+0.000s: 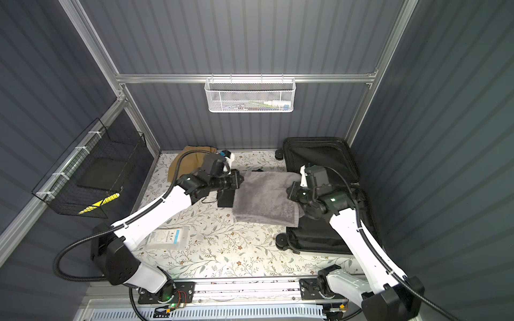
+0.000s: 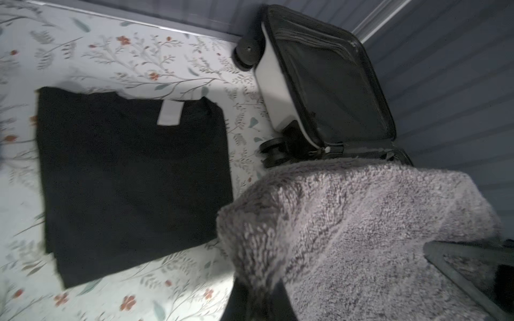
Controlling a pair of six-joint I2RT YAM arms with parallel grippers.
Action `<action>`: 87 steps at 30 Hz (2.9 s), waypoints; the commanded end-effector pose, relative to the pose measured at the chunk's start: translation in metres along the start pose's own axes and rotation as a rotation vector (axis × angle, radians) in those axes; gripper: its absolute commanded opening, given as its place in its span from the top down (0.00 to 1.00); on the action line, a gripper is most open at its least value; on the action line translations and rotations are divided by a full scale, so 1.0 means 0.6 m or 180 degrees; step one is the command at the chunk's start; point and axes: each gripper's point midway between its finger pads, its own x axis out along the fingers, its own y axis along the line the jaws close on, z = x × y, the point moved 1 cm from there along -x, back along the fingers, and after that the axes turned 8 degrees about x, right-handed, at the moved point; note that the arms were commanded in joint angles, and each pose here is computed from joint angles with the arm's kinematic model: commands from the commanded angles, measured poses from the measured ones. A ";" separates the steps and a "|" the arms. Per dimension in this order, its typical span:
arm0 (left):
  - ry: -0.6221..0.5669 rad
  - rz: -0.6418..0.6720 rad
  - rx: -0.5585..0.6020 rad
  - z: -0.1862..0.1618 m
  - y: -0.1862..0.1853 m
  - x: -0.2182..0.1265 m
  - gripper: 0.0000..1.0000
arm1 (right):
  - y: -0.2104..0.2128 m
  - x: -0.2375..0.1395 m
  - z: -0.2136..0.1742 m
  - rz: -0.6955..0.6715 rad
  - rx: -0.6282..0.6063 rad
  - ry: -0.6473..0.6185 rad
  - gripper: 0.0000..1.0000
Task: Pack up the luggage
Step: 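Lift the grey towel with both grippers and carry it into the suitcase, then lower the towel into the suitcase and open both grippers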
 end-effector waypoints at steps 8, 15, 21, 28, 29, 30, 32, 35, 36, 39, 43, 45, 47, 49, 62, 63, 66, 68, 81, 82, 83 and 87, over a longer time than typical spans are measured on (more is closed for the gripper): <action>-0.0114 -0.0382 0.0246 0.022 -0.197 0.096 1.00 | -0.124 -0.125 0.053 -0.0346 0.0274 -0.0303 1.00; 0.0042 -0.0538 0.0282 -0.016 -0.276 0.145 1.00 | -0.209 -0.133 0.073 -0.0755 0.0538 -0.0330 1.00; 0.0202 -0.0686 0.0248 -0.059 -0.333 0.193 1.00 | -0.261 -0.140 0.089 -0.1066 0.0667 -0.0357 1.00; 0.0288 -0.0828 0.0153 -0.087 -0.377 0.213 1.00 | -0.309 -0.143 0.097 -0.1534 0.0701 -0.0362 1.00; 0.0278 -0.0851 0.0152 -0.087 -0.383 0.210 1.00 | -0.311 -0.146 0.098 -0.1563 0.0704 -0.0376 1.00; 0.0269 -0.0870 0.0162 -0.088 -0.388 0.207 1.00 | -0.320 -0.138 0.099 -0.1592 0.0750 -0.0307 1.00; 0.0276 -0.0867 0.0160 -0.090 -0.388 0.207 1.00 | -0.323 -0.134 0.102 -0.1589 0.0775 -0.0280 1.00; 0.0361 -0.0820 0.0148 -0.109 -0.378 0.214 1.00 | -0.329 -0.127 0.098 -0.1588 0.0812 -0.0229 1.00; 0.0389 -0.0804 0.0144 -0.117 -0.373 0.218 1.00 | -0.333 -0.124 0.096 -0.1613 0.0834 -0.0210 1.00; 0.0470 -0.0759 0.0135 -0.139 -0.360 0.228 1.00 | -0.345 -0.121 0.092 -0.1697 0.0902 -0.0188 1.00; 0.0527 -0.0669 0.0183 -0.162 -0.343 0.245 1.00 | -0.363 -0.109 0.092 -0.1777 0.1102 -0.0250 1.00; 0.0519 -0.0565 0.0265 -0.170 -0.330 0.255 1.00 | -0.371 -0.100 0.093 -0.1781 0.1211 -0.0269 1.00; 0.0501 -0.0465 0.0362 -0.171 -0.318 0.263 1.00 | -0.380 -0.088 0.094 -0.1775 0.1294 -0.0267 1.00; 0.0496 -0.0390 0.0440 -0.170 -0.307 0.273 1.00 | -0.390 -0.077 0.094 -0.1792 0.1340 -0.0256 1.00; 0.0534 -0.0222 0.0481 -0.177 -0.255 0.316 0.80 | -0.459 -0.021 0.104 -0.2047 0.1485 -0.0111 0.49; 0.0527 -0.0222 0.0486 -0.174 -0.255 0.315 0.72 | -0.457 -0.022 0.107 -0.2037 0.1483 -0.0118 0.43; 0.0469 -0.0221 0.0506 -0.160 -0.255 0.308 0.43 | -0.443 -0.037 0.121 -0.1998 0.1466 -0.0258 0.30; 0.0401 -0.0224 0.0538 -0.145 -0.259 0.298 0.27 | -0.429 -0.057 0.131 -0.1987 0.1424 -0.0373 0.26; 0.0117 -0.0545 0.0660 -0.061 -0.301 0.232 0.00 | -0.346 -0.095 0.086 -0.1432 0.1350 -0.0601 0.18; 0.0122 -0.0556 0.0649 -0.055 -0.298 0.228 0.00 | -0.348 -0.085 0.074 -0.1367 0.1393 -0.0581 0.18; 0.0145 -0.0559 0.0636 -0.052 -0.292 0.225 0.00 | -0.355 -0.071 0.059 -0.1324 0.1454 -0.0518 0.18; 0.0186 -0.0517 0.0580 -0.041 -0.259 0.210 0.00 | -0.388 -0.025 0.015 -0.1295 0.1605 -0.0328 0.18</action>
